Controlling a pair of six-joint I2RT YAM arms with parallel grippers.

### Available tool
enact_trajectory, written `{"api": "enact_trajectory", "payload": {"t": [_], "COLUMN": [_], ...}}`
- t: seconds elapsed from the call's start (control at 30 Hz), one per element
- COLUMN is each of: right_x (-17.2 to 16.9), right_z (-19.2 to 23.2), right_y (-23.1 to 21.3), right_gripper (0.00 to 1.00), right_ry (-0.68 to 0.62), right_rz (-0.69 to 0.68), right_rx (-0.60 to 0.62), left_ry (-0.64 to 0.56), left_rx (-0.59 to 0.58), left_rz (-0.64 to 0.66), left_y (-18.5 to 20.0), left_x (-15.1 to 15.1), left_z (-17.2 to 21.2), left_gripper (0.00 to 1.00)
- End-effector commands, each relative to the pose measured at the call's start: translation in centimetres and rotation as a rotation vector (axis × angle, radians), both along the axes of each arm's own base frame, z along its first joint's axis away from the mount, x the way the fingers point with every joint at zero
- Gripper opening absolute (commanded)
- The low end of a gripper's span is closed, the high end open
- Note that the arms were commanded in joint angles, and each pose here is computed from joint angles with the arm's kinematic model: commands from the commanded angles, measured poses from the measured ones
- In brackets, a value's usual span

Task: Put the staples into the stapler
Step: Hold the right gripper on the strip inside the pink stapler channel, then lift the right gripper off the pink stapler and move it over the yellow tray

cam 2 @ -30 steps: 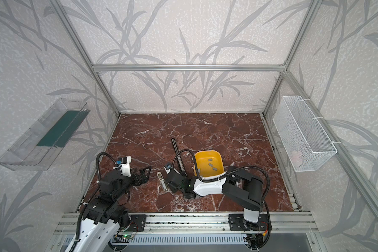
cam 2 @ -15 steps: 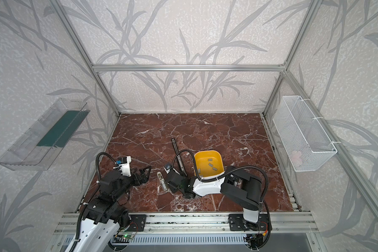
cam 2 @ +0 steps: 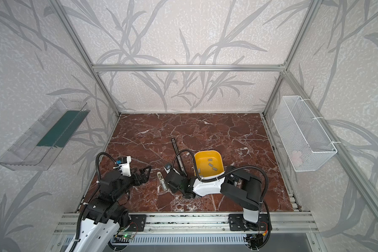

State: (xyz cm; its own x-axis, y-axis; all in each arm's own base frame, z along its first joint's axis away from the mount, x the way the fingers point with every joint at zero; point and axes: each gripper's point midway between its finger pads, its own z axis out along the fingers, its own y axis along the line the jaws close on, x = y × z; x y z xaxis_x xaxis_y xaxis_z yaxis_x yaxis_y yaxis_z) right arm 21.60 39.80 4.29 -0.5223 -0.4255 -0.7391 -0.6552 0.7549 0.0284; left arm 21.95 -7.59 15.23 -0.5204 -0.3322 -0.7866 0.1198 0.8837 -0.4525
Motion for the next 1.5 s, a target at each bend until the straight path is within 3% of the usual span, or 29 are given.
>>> {"api": "enact_trajectory", "payload": {"t": [0.0,0.43,0.87,1.1,1.23,1.33,1.47], "right_x": [-0.2,-0.8,-1.2,-1.1,-1.0,-0.3,1.0], "right_z": [-0.3,-0.5,3.7,5.2,7.1,9.1,11.0], "right_y": [-0.8,-1.1,-0.8,-1.8,-3.4,-6.5,-12.6], "right_gripper": [0.01,0.05,0.41,0.39,0.38,0.39,0.39], "right_ry": [0.013,0.037,0.008,-0.013,-0.042,-0.090,-0.123], "right_rz": [-0.020,-0.017,0.008,-0.012,-0.054,-0.162,-0.380], "right_rx": [0.002,0.021,0.099,0.113,0.128,0.124,0.118], "left_ry": [0.004,0.004,0.020,0.021,0.044,0.107,0.150], "left_rx": [-0.011,-0.012,-0.006,-0.005,-0.007,-0.163,-0.362], "left_rz": [-0.001,0.000,0.001,0.001,0.067,0.245,0.152], "left_y": [-0.1,-0.1,-0.2,-0.2,0.8,2.3,-1.1], "left_x": [0.1,0.1,0.4,0.4,0.4,0.6,1.9], "left_z": [-0.3,-0.3,-0.6,-0.6,0.1,3.0,8.4], "left_gripper": [0.99,0.99,0.99,0.99,0.99,0.99,0.99]}}
